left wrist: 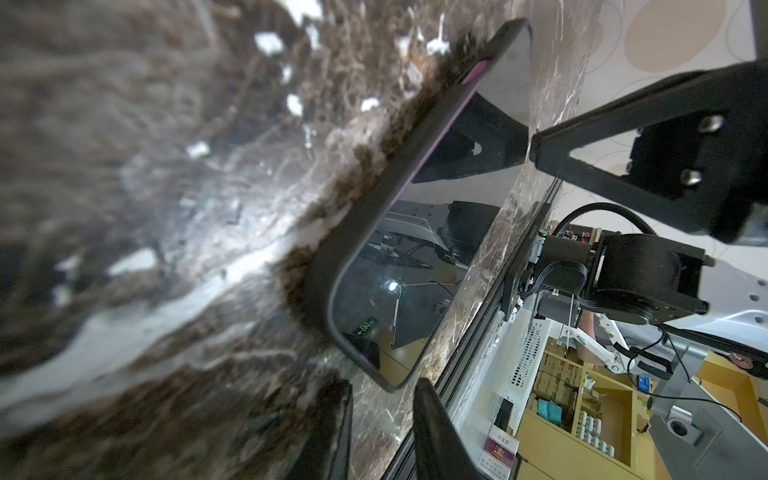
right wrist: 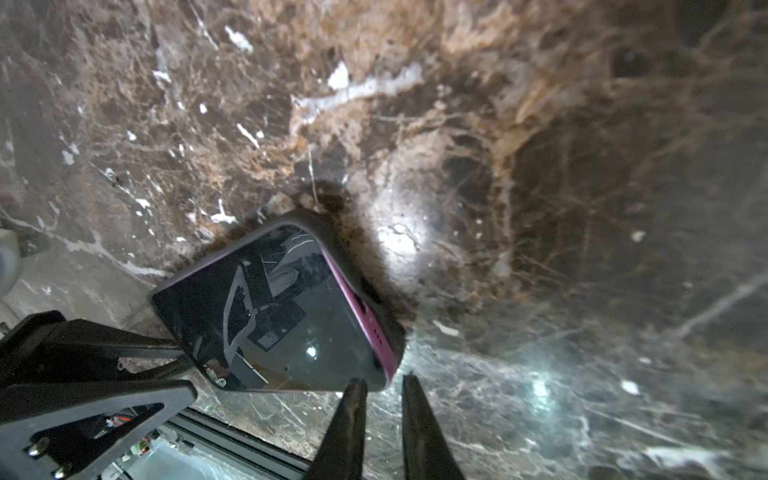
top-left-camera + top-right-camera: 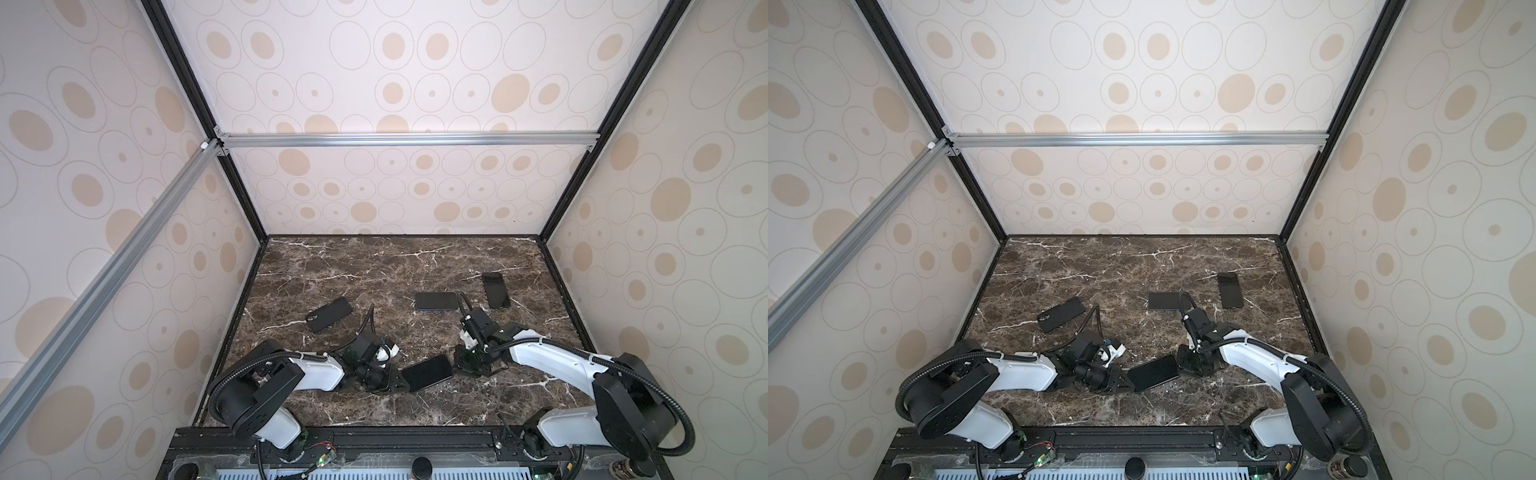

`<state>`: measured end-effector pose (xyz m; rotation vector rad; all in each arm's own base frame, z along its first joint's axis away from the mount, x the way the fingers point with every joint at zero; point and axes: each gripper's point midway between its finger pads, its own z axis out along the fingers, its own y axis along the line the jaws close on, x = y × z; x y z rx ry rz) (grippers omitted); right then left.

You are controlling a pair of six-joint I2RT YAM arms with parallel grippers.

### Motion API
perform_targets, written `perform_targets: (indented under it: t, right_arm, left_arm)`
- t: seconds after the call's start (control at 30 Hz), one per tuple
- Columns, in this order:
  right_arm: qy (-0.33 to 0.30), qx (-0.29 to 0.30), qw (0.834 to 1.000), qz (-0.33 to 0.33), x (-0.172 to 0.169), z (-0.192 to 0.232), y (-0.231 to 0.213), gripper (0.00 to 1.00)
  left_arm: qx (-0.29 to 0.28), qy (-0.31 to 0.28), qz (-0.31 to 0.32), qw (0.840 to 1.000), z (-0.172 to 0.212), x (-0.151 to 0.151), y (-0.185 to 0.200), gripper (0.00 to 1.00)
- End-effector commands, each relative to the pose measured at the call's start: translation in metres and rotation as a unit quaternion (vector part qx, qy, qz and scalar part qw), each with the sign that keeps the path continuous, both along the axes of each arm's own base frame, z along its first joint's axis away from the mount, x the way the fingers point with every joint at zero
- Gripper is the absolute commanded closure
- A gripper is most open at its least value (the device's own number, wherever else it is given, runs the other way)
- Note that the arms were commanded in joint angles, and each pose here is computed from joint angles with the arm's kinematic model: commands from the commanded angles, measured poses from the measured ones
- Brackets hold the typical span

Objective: Put the phone into the phone case

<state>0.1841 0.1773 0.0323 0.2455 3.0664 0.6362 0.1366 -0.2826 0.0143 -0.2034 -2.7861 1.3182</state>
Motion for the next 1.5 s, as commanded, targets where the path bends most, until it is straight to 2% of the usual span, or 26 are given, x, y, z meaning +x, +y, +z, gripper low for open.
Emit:
perform_targets:
  t: [0.0,0.27,0.5,0.73,0.93,1.17,1.27,1.37,1.43,1.47]
  right_arm:
    - [0.017,0.021,1.0,0.003,-0.005,-0.008,0.003,0.82]
    - [0.027,0.022,0.999,0.005,-0.008,-0.019,0.0,0.89]
    - [0.075,0.028,0.997,0.002,-0.034,-0.038,-0.005,0.94]
    - [0.105,-0.005,0.994,0.02,-0.051,-0.058,-0.013,0.94]
    - [0.133,-0.058,0.988,0.046,-0.067,-0.082,-0.019,0.94]
    - [0.156,-0.08,0.982,0.068,-0.078,-0.098,-0.017,0.95]
    - [0.15,-0.091,0.981,0.078,-0.076,-0.091,-0.016,0.95]
    - [0.115,-0.101,0.984,0.086,-0.062,-0.064,-0.014,0.94]
    - [0.061,-0.111,0.988,0.091,-0.041,-0.03,-0.013,0.89]
    - [0.031,-0.112,0.989,0.093,-0.029,-0.014,-0.011,0.83]
  left_arm:
    - [0.17,0.076,0.037,0.982,-0.062,-0.033,0.064,0.72]
    - [0.169,0.074,0.044,0.982,-0.062,-0.029,0.062,0.72]
    - [0.17,0.072,0.044,0.982,-0.065,-0.027,0.061,0.72]
    - [0.171,0.073,0.05,0.981,-0.067,-0.026,0.06,0.72]
    - [0.172,0.076,0.052,0.981,-0.07,-0.027,0.061,0.72]
    - [0.175,0.08,0.053,0.98,-0.071,-0.029,0.063,0.73]
    - [0.175,0.082,0.052,0.98,-0.071,-0.03,0.063,0.73]
    - [0.187,0.071,0.059,0.978,-0.068,-0.024,0.068,0.73]
    - [0.182,0.059,0.08,0.978,-0.062,-0.01,0.071,0.72]
    - [0.182,0.053,0.088,0.978,-0.06,-0.001,0.074,0.71]
